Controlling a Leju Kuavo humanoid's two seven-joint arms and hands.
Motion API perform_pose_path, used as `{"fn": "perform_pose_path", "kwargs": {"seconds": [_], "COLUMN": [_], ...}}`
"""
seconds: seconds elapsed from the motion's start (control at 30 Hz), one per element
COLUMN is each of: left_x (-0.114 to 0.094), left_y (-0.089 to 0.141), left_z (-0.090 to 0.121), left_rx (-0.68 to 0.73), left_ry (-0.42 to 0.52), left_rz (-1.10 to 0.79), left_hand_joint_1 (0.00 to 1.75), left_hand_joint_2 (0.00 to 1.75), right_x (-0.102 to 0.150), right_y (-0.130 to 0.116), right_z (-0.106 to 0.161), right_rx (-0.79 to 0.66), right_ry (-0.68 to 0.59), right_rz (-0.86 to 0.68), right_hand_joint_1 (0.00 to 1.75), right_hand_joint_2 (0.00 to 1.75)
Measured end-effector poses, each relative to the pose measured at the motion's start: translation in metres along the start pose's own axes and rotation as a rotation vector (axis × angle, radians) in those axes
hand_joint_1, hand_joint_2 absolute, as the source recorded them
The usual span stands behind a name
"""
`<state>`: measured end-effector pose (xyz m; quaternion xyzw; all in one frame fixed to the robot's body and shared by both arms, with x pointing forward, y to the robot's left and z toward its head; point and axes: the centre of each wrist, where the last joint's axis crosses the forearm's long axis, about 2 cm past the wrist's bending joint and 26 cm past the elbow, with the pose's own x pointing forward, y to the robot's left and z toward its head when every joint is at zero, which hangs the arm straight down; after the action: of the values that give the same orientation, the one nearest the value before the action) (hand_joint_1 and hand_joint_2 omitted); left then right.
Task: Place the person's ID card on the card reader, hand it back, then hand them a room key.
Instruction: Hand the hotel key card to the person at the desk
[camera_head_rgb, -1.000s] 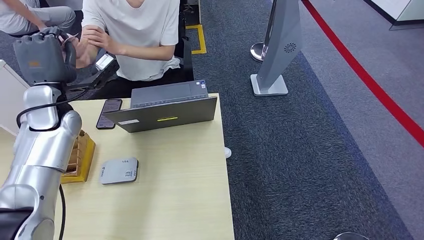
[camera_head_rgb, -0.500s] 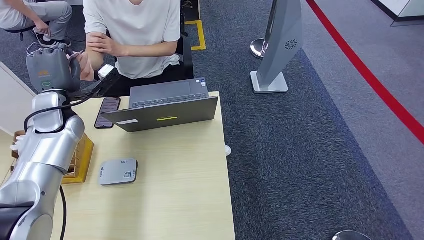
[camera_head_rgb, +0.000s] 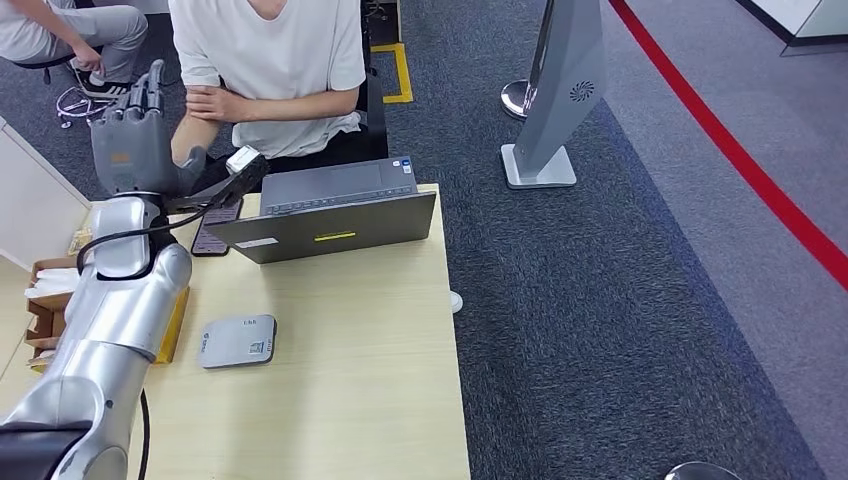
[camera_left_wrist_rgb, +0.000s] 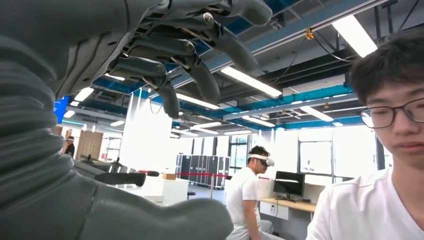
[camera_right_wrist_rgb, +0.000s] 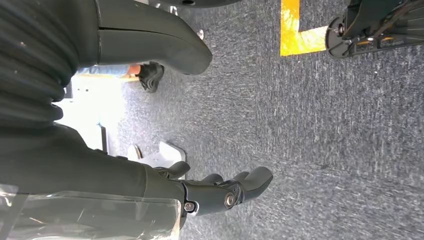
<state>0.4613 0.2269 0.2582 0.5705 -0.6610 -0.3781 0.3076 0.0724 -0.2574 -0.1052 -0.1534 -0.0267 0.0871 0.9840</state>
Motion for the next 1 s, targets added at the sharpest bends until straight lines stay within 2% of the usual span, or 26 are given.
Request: {"fn": "perform_pose_path", "kwargs": {"seconds": [0.33, 0.67, 0.77, 1.0], "left_x": [0.014, 0.018, 0.014, -0.002], "left_y": [0.009, 0.006, 0.003, -0.008], "left_z": [0.012, 0.045, 0.074, 0.183], "left_rx": [0.014, 0.01, -0.006, -0.164], "left_ry": [-0.002, -0.013, -0.017, -0.029], "left_rz": [0.064, 0.107, 0.101, 0.046], "left_hand_joint_1": [0.0, 0.0, 0.0, 0.0], "left_hand_joint_2": [1.75, 1.75, 1.75, 1.75], "right_x": [-0.005, -0.008, -0.009, -0.014], "right_y": [0.001, 0.001, 0.001, 0.0], "right_z": [0.0, -0.001, -0.001, -0.002], "right_rx": [0.001, 0.005, 0.004, 0.008], "right_ry": [0.006, 0.026, 0.04, 0.079], "right_rz": [-0.014, -0.062, -0.098, -0.174], "right_hand_joint_1": [0.0, 0.0, 0.0, 0.0], "right_hand_joint_2": [1.75, 1.75, 1.75, 1.75]}}
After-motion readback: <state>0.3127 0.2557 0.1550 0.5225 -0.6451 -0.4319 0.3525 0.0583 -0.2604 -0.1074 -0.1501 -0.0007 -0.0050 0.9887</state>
